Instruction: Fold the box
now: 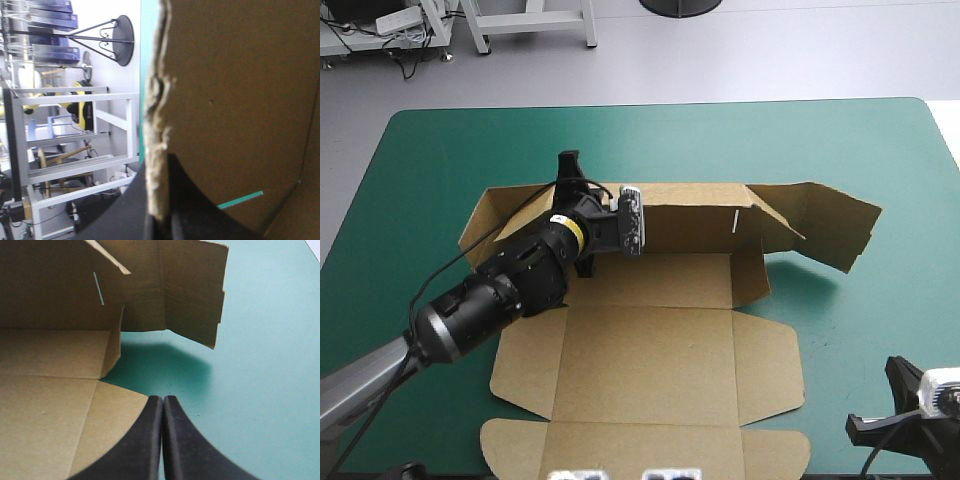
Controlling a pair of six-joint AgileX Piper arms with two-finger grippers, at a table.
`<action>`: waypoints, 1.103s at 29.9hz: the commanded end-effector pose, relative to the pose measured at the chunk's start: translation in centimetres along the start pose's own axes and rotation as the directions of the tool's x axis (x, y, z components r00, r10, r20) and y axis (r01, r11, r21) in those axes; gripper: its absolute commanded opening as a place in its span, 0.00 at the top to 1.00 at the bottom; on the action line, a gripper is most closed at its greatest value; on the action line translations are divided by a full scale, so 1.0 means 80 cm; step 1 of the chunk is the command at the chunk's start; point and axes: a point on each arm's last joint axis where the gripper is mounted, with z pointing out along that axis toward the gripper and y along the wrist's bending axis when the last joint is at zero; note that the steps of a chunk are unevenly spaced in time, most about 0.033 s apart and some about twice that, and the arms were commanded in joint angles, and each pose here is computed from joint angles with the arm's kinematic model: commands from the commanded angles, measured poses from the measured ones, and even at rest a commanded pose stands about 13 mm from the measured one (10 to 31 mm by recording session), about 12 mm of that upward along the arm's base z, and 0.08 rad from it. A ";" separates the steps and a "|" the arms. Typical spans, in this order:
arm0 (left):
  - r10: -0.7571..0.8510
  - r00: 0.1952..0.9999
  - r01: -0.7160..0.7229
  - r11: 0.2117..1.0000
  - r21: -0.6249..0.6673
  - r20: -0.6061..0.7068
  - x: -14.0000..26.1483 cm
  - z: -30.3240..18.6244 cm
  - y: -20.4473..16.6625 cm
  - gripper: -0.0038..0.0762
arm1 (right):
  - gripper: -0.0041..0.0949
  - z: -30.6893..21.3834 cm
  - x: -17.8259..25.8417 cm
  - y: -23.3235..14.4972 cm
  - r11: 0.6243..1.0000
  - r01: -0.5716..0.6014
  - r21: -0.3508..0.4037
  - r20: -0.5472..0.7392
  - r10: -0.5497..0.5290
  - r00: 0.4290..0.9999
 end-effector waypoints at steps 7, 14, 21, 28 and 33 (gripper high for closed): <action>0.031 0.998 -0.020 0.982 -0.187 0.055 0.032 -0.026 -0.044 0.97 | 0.97 0.000 -0.119 0.013 0.986 -0.070 -0.152 0.074 0.082 0.994; 0.045 0.998 -0.034 0.976 -0.215 0.044 0.046 -0.017 -0.070 0.97 | 0.97 0.060 -0.203 0.004 0.970 -0.082 -0.228 -0.006 0.083 0.997; 0.043 0.997 -0.028 0.970 -0.242 0.058 0.045 -0.018 -0.068 0.97 | 0.97 0.163 -0.250 -0.015 0.946 -0.122 -0.299 -0.128 0.087 0.988; -0.015 0.998 0.033 0.958 -0.286 0.064 0.046 -0.019 -0.062 0.97 | 0.97 0.279 -0.254 -0.034 0.900 -0.212 -0.380 -0.276 0.108 0.955; -0.014 0.998 0.033 0.958 -0.284 0.066 0.046 -0.019 -0.063 0.97 | 0.97 0.342 -0.232 -0.046 0.877 -0.268 -0.400 -0.403 0.095 0.910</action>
